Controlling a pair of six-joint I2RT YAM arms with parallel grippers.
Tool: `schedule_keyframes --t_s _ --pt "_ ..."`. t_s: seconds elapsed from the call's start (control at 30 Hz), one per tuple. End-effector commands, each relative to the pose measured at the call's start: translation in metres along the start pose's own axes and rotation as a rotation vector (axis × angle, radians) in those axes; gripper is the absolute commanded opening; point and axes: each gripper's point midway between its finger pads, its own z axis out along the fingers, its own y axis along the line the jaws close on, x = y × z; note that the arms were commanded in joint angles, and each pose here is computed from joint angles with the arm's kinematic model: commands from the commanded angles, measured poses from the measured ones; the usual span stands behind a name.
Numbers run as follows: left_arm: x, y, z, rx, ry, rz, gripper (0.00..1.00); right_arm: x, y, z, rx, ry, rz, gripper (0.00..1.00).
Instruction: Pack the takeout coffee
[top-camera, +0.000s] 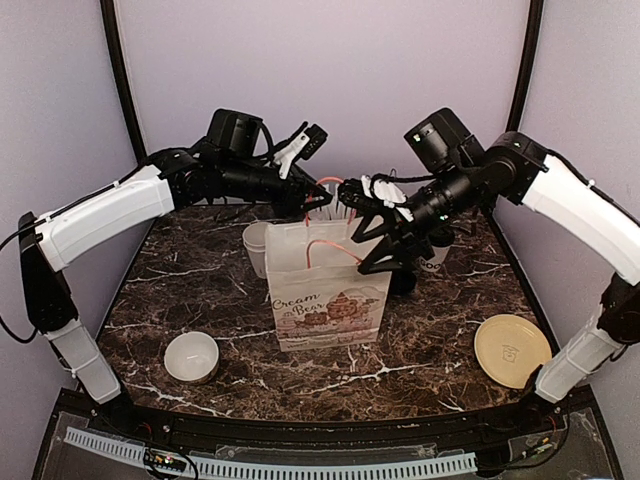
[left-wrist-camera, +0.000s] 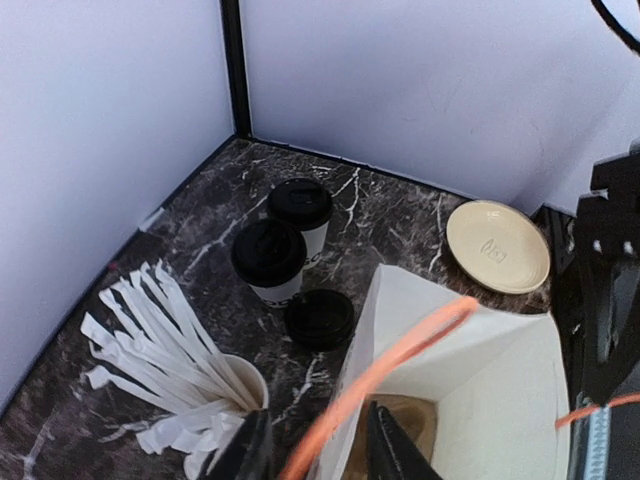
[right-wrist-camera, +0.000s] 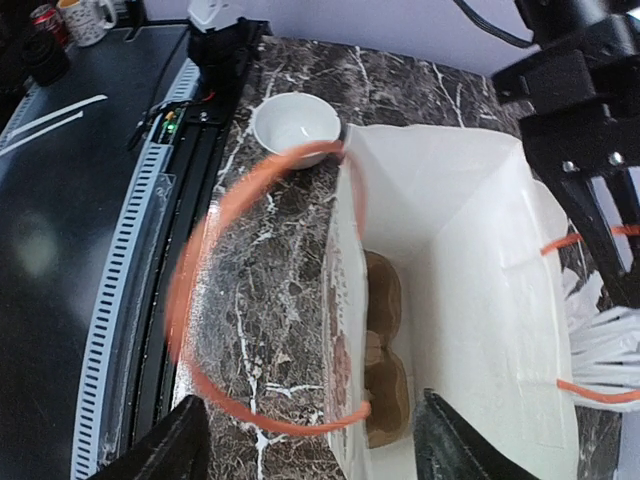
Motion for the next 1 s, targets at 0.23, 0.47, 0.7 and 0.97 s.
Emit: schedule_keyframes --t_s 0.23,0.47,0.7,0.97 --pt "-0.066 -0.02 -0.045 0.115 -0.114 0.026 0.0 -0.073 -0.03 -0.041 0.151 -0.17 -0.052 0.0" --pt "-0.086 -0.024 -0.073 0.077 -0.172 0.047 0.0 -0.105 -0.025 -0.059 0.112 -0.254 -0.097 0.0" --pt "-0.065 -0.021 -0.063 0.072 -0.131 0.031 0.0 -0.082 -0.026 -0.033 0.066 -0.184 -0.061 0.0" --pt "-0.001 0.023 -0.039 -0.161 0.051 -0.002 0.71 -0.028 -0.03 -0.004 0.057 -0.063 0.034 0.64"
